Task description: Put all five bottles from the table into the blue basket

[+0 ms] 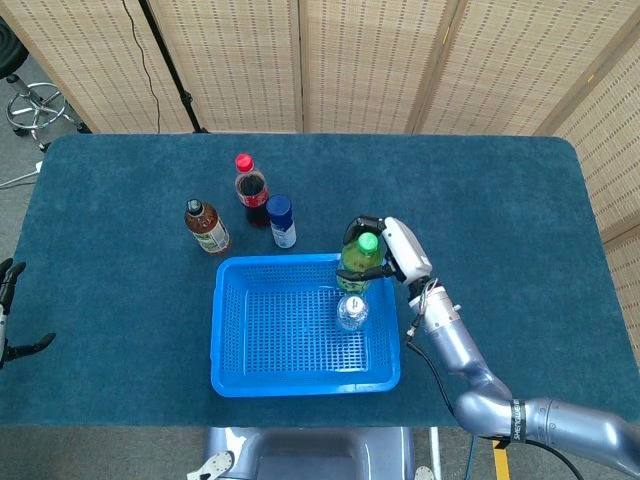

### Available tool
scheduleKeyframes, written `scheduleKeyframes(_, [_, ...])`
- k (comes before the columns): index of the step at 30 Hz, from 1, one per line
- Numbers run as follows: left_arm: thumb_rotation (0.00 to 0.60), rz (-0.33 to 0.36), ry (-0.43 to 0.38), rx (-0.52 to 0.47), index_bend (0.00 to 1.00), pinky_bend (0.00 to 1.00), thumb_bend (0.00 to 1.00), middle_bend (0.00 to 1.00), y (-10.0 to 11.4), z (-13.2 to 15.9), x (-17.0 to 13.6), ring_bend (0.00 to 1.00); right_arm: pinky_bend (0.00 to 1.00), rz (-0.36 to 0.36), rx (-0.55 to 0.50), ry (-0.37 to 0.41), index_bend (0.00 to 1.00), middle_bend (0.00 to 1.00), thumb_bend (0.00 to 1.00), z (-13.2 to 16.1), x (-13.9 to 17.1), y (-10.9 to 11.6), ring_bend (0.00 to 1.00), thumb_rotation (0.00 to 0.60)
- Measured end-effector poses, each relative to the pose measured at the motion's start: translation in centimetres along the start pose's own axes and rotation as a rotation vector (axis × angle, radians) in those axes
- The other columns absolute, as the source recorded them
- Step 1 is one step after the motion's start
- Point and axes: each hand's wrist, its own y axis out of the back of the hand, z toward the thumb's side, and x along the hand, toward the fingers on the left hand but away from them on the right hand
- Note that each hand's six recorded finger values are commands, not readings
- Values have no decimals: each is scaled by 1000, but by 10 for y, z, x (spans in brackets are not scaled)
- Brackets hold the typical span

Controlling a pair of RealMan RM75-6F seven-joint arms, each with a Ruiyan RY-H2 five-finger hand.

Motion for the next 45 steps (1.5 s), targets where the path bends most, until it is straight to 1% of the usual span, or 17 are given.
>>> scheduleKeyframes(4, [600, -2, 1, -1, 0, 0, 118, 0, 0, 0, 0, 0, 871, 12, 9, -11, 631, 742, 73, -6, -1, -7, 736, 600])
scheduleKeyframes(6, [600, -1, 3, -2, 0, 0, 118, 0, 0, -1, 0, 0, 792, 17, 14, -19, 560, 664, 54, -10, -1, -10, 646, 600])
scheduleKeyframes(7, [600, -1, 4, -3, 0, 0, 118, 0, 0, -1, 0, 0, 698, 20, 17, -22, 486, 576, 32, -12, -1, -12, 542, 600])
scheduleKeyframes(8, [600, -1, 5, -3, 0, 0, 118, 0, 0, -1, 1, 0, 576, 27, 20, -25, 404, 466, 11, -14, -1, -13, 415, 600])
scheduleKeyframes(9, [600, -2, 5, -5, 0, 0, 118, 0, 0, -2, 1, 0, 487, 34, 21, -26, 349, 388, 1, -15, -1, -15, 326, 600])
scheduleKeyframes(11, [600, -3, 6, -5, 0, 0, 118, 0, 0, -2, 1, 0, 263, 58, 22, -26, 215, 181, 0, -17, 0, -19, 103, 600])
scheduleKeyframes(13, [600, -3, 6, -6, 0, 0, 118, 0, 0, -2, 1, 0, 160, 87, 31, -29, 141, 64, 0, -19, 1, -22, 16, 600])
scheduleKeyframes(14, [600, -3, 5, -6, 0, 0, 118, 0, 0, -2, 1, 0, 126, 107, 40, -30, 110, 25, 0, -21, 2, -23, 1, 600])
scheduleKeyframes(16, [600, -4, 6, -7, 0, 0, 118, 0, 0, -2, 1, 0, 85, 132, 56, -34, 66, 0, 0, -23, 4, -22, 0, 600])
scheduleKeyframes(20, [600, -5, 8, -12, 0, 0, 119, 0, 0, -3, 2, 0, 15, 153, 84, -37, 7, 0, 0, -23, 9, -15, 0, 600])
scheduleKeyframes(24, [600, -9, 7, -18, 0, 0, 118, 0, 0, -3, 2, 0, 0, 151, 104, -27, 0, 0, 0, -19, 16, -5, 0, 600])
scheduleKeyframes(28, [600, -9, -4, -36, 0, 0, 111, 0, 1, -1, 2, 0, 0, 114, 147, -3, 0, 0, 0, -13, 23, 12, 0, 600])
scheduleKeyframes(31, [600, -8, -13, -67, 0, 0, 85, 0, 3, -1, 5, 0, 0, 69, 240, 26, 0, 0, 0, -11, 31, 32, 0, 600])
scheduleKeyframes(36, [600, -6, -48, -135, 0, 0, 47, 0, 7, 1, 19, 0, 0, -30, 507, 48, 0, 0, 0, -21, 61, 74, 0, 600])
scheduleKeyframes(39, [600, -12, -90, -179, 0, 0, 39, 0, 6, 5, 31, 0, 0, -72, 634, 13, 0, 0, 0, -39, 94, 98, 0, 600])
scheduleKeyframes(42, [600, -27, -140, -235, 0, 0, 38, 0, 2, 10, 44, 0, 0, -71, 729, -36, 0, 0, 0, -59, 130, 112, 0, 600])
scheduleKeyframes(45, [600, -50, -190, -303, 0, 0, 38, 0, -3, 18, 58, 0, 0, -85, 804, -64, 0, 0, 0, -73, 155, 124, 0, 600])
